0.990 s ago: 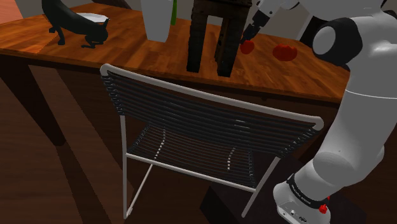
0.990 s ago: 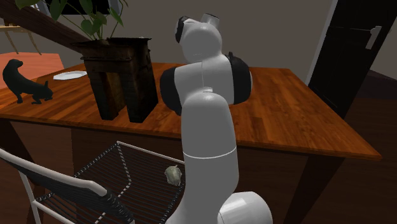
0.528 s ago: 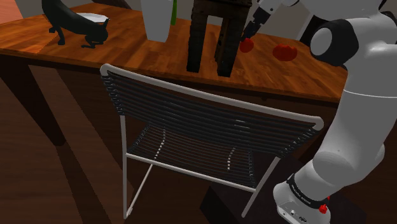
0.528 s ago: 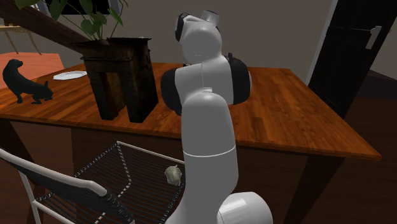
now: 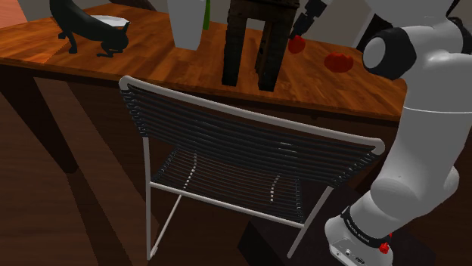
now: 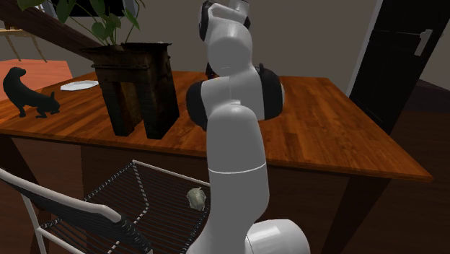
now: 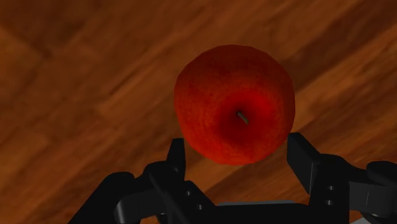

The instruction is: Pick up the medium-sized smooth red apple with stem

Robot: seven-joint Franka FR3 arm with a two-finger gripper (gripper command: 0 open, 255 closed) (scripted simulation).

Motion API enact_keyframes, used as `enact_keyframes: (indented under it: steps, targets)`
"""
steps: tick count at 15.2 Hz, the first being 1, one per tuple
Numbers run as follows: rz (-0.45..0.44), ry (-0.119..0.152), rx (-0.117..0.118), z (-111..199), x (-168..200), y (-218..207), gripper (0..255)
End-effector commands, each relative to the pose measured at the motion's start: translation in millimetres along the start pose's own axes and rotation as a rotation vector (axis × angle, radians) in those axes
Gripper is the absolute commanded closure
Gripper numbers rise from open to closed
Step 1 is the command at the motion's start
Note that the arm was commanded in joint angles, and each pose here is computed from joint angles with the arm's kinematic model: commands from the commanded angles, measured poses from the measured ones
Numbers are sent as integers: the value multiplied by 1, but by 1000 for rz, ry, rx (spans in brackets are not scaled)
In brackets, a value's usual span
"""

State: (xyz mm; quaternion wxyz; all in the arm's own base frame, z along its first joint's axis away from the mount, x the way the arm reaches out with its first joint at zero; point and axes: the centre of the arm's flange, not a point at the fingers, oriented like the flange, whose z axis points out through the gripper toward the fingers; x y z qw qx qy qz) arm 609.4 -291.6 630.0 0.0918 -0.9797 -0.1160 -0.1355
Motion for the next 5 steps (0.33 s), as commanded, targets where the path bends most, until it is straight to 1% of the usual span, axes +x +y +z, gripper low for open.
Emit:
enact_keyframes:
  steps: [1, 3, 5]
  targets:
    - [0, -1, 0, -10, 3, -2, 255]
    - [0, -1, 0, -20, 6, -3, 255]
    - [0, -1, 0, -21, 6, -3, 255]
